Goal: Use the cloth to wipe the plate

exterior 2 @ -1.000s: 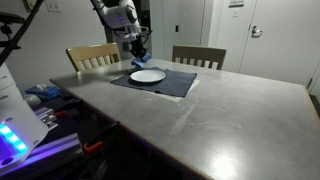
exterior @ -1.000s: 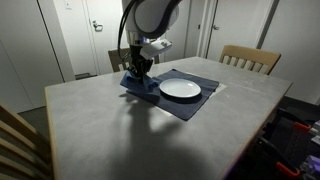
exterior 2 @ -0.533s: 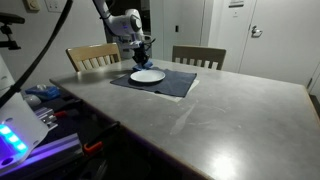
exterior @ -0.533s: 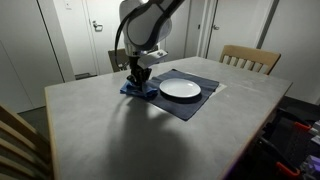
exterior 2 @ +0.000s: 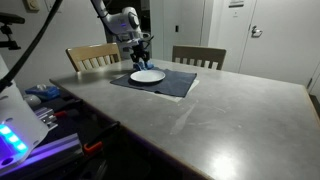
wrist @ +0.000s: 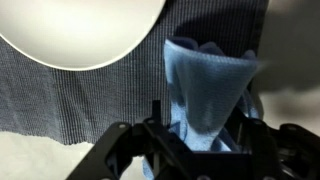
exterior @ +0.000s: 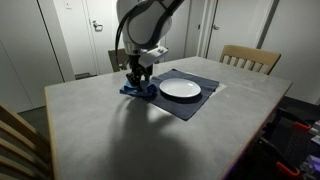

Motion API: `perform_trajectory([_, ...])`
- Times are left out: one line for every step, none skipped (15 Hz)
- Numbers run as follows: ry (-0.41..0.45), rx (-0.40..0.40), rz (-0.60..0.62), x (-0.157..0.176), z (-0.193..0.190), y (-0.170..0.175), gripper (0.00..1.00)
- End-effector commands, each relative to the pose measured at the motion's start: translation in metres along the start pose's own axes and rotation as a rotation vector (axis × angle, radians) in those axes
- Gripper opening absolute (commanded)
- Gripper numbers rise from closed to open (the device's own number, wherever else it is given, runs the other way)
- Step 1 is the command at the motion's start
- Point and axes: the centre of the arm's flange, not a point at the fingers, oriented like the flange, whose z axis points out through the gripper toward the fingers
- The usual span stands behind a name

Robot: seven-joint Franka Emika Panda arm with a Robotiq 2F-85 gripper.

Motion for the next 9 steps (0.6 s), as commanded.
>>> perform_trajectory([0.012,-0.03,-0.022,-0.034,-0.02,0.005,0.94])
perform_trajectory([0.013,-0.027,-0.03,-0.037,-0.021,0.004,0.98])
perform_trajectory([0.012,-0.024,-0.037,-0.04,-0.024,0.005,1.0])
perform_trajectory([0.014,-0.025,-0.047,-0.044,-0.027,0.005,1.0])
perform_trajectory([0.018,-0.027,-0.052,-0.047,-0.028,0.006,1.0])
perform_trajectory([0.022,-0.031,-0.061,-0.05,-0.032,0.007,1.0])
perform_trajectory([0.026,-0.034,-0.068,-0.052,-0.033,0.007,1.0])
perform_trajectory([0.031,-0.036,-0.08,-0.053,-0.034,0.009,1.0])
perform_trajectory([0.035,-0.037,-0.091,-0.054,-0.034,0.01,1.0])
